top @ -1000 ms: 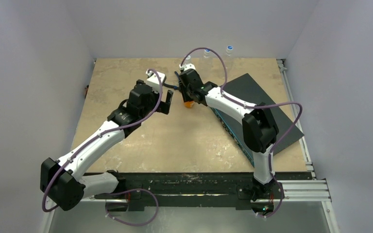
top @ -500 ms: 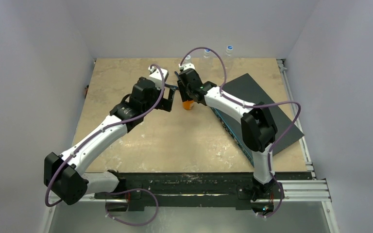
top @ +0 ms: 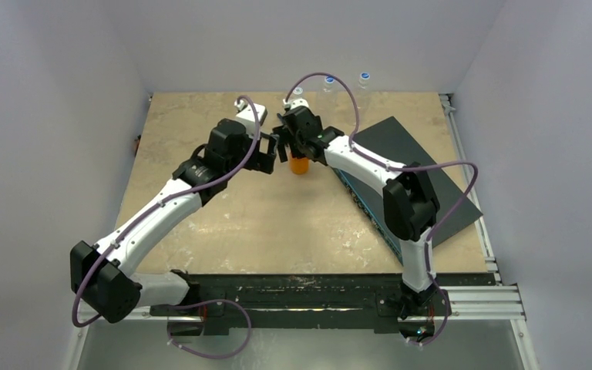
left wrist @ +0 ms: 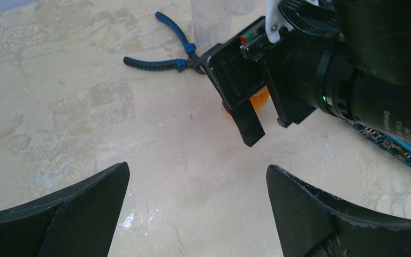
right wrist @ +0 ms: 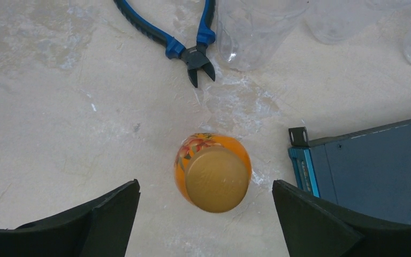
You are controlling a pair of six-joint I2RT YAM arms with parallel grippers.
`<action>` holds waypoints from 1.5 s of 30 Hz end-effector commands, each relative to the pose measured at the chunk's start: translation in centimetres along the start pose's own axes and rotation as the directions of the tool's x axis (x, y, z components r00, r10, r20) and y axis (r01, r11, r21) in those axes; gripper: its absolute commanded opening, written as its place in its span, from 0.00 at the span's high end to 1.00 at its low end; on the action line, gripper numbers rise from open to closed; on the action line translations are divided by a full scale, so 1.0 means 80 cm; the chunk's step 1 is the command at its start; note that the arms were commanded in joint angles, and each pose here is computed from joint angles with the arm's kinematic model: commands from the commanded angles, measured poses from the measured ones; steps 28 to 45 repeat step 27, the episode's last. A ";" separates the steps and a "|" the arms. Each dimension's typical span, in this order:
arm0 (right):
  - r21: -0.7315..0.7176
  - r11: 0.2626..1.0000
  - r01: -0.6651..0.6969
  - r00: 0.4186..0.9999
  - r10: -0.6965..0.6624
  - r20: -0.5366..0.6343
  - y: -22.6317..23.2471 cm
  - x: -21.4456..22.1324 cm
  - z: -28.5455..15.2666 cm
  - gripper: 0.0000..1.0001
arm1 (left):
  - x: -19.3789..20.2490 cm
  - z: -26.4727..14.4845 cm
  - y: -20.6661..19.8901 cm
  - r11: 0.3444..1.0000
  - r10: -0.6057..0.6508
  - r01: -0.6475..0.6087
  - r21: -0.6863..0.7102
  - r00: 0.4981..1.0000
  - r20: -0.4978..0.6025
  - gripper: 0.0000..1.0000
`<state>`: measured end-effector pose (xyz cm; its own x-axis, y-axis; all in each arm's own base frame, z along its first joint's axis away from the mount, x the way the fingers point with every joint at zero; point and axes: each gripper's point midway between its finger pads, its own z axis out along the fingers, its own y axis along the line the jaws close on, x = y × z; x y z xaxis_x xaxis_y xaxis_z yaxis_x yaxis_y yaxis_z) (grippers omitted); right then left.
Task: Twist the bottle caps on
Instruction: Place the plastic bottle at the center of the board, then reset both arms
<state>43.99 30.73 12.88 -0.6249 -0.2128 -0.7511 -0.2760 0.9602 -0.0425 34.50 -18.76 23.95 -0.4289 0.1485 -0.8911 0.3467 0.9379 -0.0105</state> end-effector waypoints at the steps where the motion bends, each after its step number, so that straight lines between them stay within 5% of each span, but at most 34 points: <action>1: -0.095 0.992 -0.083 0.985 0.096 0.142 0.004 -0.082 -0.079 0.01 | -0.046 -0.008 0.008 0.997 -0.062 0.065 -0.041 0.996 0.068 0.00; 9: -0.207 0.966 -0.155 0.941 0.209 0.268 -0.012 -0.123 -0.188 0.01 | -0.082 -0.019 0.038 0.964 -0.169 0.201 -0.174 0.968 0.183 0.00; 19: -0.292 0.933 -0.209 0.849 0.321 0.420 -0.052 -0.123 -0.296 0.01 | -0.087 -0.023 0.061 0.936 -0.162 0.221 -0.275 0.962 0.221 0.00; 45: -0.325 0.922 -0.209 0.834 0.341 0.434 -0.052 -0.122 -0.310 0.01 | -0.076 -0.015 0.068 0.926 -0.145 0.204 -0.318 0.969 0.198 0.00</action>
